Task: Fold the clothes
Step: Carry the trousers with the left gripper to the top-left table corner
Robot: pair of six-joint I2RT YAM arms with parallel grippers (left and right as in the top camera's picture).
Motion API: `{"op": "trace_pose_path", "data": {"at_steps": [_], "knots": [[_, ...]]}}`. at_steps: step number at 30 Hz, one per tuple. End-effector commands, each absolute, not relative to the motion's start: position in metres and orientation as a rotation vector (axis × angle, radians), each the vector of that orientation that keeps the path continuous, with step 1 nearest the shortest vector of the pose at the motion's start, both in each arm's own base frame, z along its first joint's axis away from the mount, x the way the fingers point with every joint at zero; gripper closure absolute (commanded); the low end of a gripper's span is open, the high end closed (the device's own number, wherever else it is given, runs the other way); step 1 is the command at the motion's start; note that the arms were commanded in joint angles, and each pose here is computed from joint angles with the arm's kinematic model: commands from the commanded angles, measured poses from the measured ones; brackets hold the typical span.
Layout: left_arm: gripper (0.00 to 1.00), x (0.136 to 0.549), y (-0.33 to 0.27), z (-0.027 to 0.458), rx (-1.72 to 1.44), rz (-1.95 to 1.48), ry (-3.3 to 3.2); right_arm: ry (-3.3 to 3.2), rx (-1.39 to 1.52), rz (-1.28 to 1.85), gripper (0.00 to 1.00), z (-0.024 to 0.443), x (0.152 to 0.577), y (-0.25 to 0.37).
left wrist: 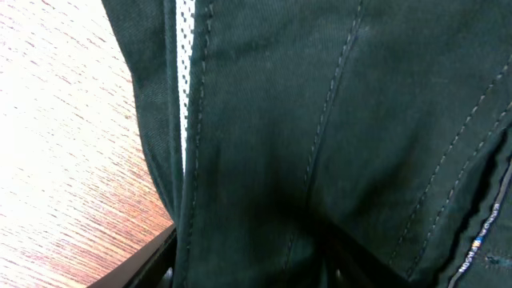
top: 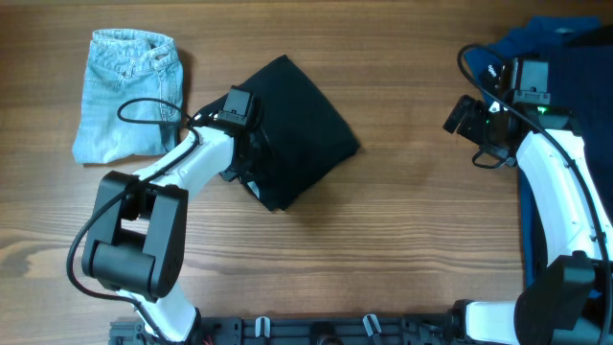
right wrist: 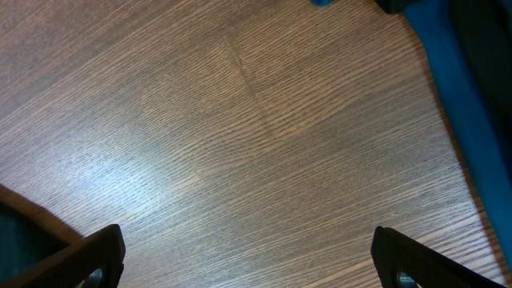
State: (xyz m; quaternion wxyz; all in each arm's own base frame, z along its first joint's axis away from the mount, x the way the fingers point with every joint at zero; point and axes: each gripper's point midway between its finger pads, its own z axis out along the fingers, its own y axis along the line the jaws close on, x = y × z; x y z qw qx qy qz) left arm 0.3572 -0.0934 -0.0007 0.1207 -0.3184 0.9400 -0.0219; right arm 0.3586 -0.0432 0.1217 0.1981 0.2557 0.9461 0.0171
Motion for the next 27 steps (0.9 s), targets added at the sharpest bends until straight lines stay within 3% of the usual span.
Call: {"op": "trace_pose_path", "data": {"at_steps": [1,3,5,7,11,16,23,27], "knots": [[0.41,0.330,-0.095,-0.030,-0.988,-0.059,2.851,2.627,0.727,0.030,0.00,0.126,0.361,-0.046],[0.35,0.330,-0.094,-0.030,-0.987,-0.051,2.849,2.627,0.727,0.030,0.00,0.126,0.361,-0.046],[0.36,0.330,-0.092,-0.031,-0.987,-0.030,2.844,2.627,0.727,0.030,0.01,0.126,0.361,-0.046],[0.48,0.329,-0.091,-0.035,-0.989,-0.020,2.848,2.627,0.727,0.030,0.01,0.126,0.361,-0.046],[0.50,0.326,-0.090,-0.044,-0.994,0.001,2.868,2.627,0.727,0.030,0.00,0.126,0.361,-0.046],[0.86,0.326,-0.091,-0.044,-0.993,-0.003,2.870,2.627,0.727,0.030,0.00,0.126,0.361,-0.046],[0.96,0.333,-0.093,-0.039,-0.965,-0.020,2.862,2.627,0.727,0.030,0.01,0.126,0.361,-0.046],[0.96,0.363,-0.101,-0.010,-0.698,-0.071,2.843,2.627,0.726,0.030,0.00,0.126,0.361,-0.046]]}}
